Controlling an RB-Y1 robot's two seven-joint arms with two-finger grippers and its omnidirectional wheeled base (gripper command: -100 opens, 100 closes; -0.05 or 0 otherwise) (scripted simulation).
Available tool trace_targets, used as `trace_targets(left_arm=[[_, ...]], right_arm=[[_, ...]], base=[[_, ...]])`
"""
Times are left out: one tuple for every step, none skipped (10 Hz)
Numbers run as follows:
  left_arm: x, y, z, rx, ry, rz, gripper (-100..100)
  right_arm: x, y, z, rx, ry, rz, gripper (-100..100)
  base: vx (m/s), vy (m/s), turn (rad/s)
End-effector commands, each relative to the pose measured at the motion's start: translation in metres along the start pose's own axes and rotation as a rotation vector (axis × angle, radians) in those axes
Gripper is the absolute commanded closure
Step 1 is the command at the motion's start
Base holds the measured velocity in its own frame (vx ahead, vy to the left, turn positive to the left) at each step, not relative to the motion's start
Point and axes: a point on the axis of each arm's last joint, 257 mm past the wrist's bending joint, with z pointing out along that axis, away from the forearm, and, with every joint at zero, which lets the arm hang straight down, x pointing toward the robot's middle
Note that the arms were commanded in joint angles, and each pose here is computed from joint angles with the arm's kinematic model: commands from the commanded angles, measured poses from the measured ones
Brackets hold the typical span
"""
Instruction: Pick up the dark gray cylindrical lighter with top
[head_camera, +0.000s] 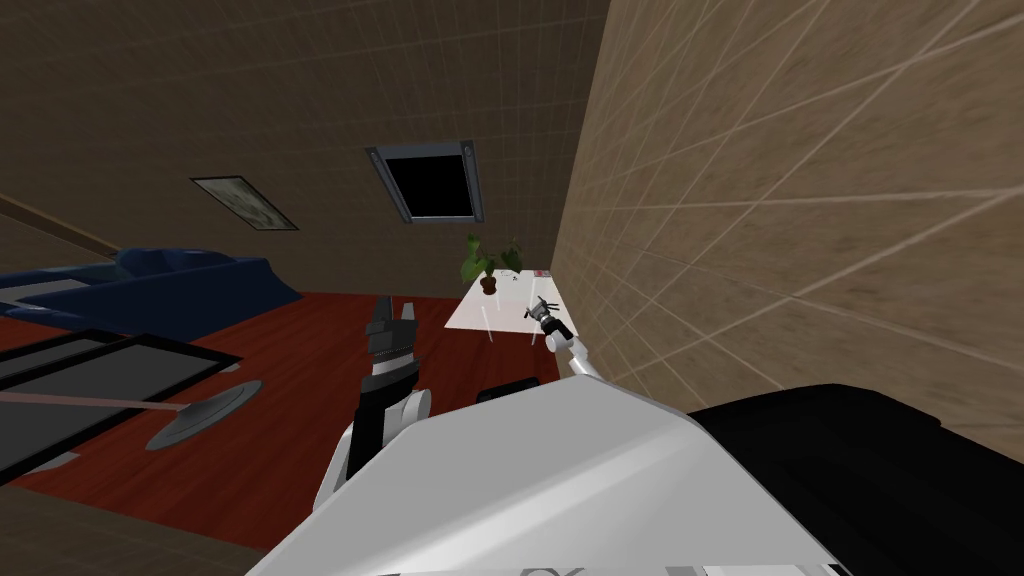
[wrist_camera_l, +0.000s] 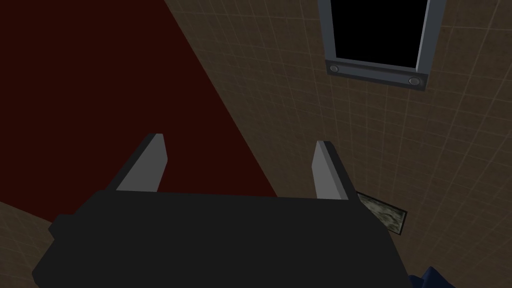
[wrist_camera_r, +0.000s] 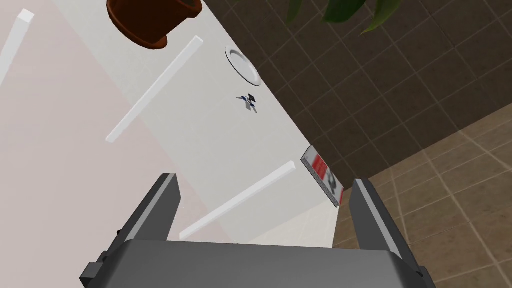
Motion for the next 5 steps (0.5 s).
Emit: trace_targets(left_arm=[[0.000,0.000,0.000,0.000,0.000,0.000,0],[0.000,0.000,0.000,0.000,0.000,0.000,0],[0.000,0.000,0.000,0.000,0.000,0.000,0],[0.000,0.000,0.000,0.000,0.000,0.000,0],[0.000,0.000,0.000,0.000,0.000,0.000,0]], right_arm=[[-0.015,-0.017,0.002,0.053,-0.044,0.041,-100],[-0.021,-0.023,0.011,0.084,-0.061,0.092,-100],[-0.030,-0.032,0.009,0.109,-0.087,0.098,-100],[-0.031,-0.033,0.009,0.115,-0.091,0.098,-100],[-0.042,-0.044,0.016,0.157,-0.127,0.155,-100]], base=[[0.028,0.021,-0.007],[0.036,0.028,-0.015],[0.033,0.026,-0.008],[0.014,0.013,-0.001],[0.028,0.025,-0.022]])
